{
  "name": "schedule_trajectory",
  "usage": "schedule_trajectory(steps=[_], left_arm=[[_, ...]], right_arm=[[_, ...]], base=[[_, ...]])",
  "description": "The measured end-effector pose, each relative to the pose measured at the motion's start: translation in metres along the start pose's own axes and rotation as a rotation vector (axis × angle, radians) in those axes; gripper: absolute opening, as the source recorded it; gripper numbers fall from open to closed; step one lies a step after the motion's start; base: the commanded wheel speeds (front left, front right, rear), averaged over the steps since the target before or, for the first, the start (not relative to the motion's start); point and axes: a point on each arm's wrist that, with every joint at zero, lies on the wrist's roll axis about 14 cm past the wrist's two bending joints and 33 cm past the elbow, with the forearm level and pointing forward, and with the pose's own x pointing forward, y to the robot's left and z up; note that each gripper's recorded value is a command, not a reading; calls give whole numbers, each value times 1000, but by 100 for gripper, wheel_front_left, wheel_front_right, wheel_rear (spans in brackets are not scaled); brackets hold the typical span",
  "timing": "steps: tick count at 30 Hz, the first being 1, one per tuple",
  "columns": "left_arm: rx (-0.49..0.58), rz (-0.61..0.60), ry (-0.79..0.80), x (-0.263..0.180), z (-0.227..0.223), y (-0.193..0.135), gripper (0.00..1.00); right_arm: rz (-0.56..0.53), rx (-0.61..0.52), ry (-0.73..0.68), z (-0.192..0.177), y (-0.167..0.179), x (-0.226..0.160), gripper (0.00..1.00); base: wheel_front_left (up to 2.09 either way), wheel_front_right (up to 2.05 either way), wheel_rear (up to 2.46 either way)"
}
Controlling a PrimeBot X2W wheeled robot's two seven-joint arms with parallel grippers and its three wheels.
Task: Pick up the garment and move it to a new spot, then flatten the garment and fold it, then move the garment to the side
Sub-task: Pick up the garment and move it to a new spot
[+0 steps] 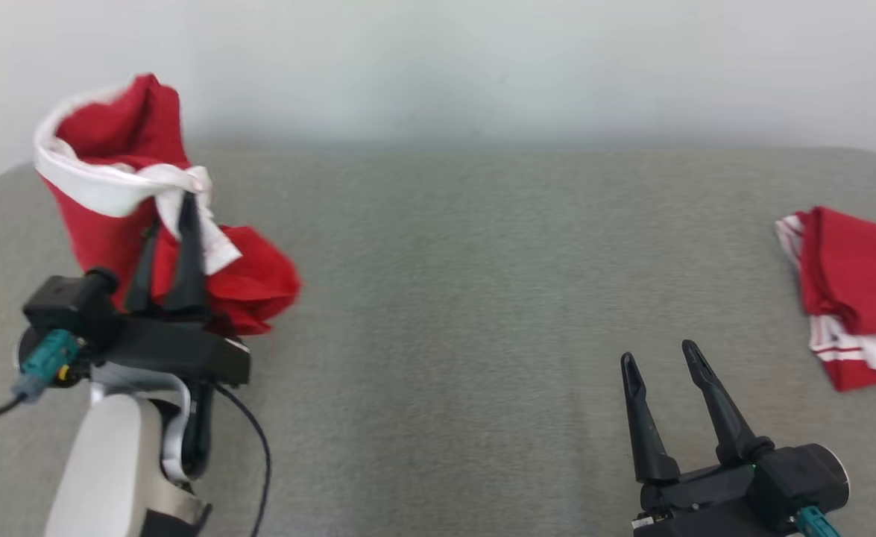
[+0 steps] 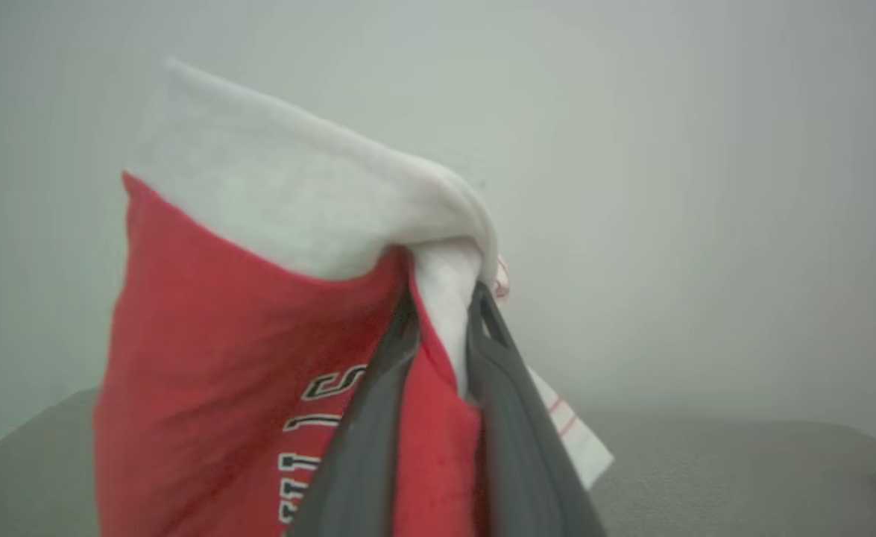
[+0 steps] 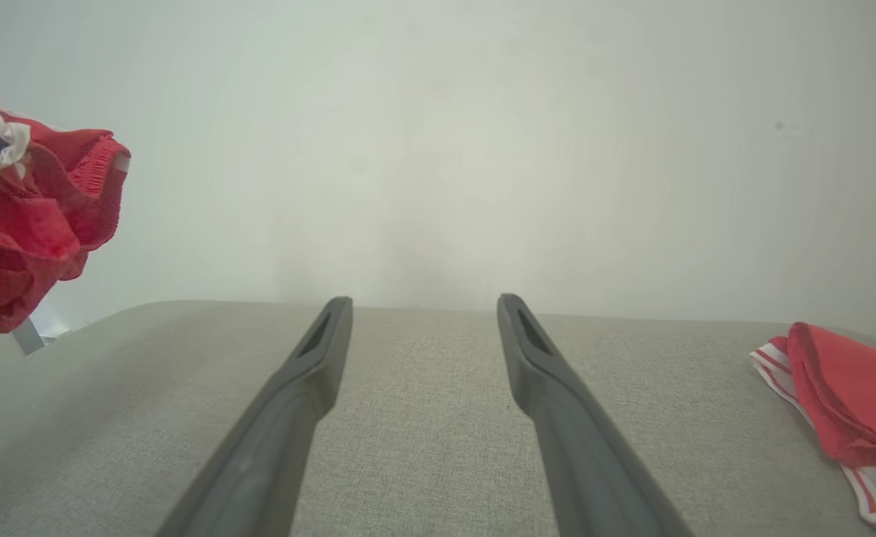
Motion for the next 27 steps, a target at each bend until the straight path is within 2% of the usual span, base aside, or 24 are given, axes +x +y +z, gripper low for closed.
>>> schedule_trajectory(steps=[9,16,24,25,27], left_arm=[[-101,-304,-6,6,7,-127,0],[-167,-481,44,3,-6,-202,0],[-234,-552,220,0,-63,-241,0],[-243,-552,315,-6,-99,-244,0],[-242,-545,381,-10,-124,-242,0]], right_arm=[[-153,-44,-63,30,-41,-38,100],[-277,-68,-88,44,-71,-69,100],[-386,-76,-88,49,-96,-92,100],[-407,-72,-70,45,-102,-93,100],[-416,-71,-56,41,-105,-92,100]], base=[[0,0,0],[0,0,0],[0,0,0],[0,0,0],[0,0,0]])
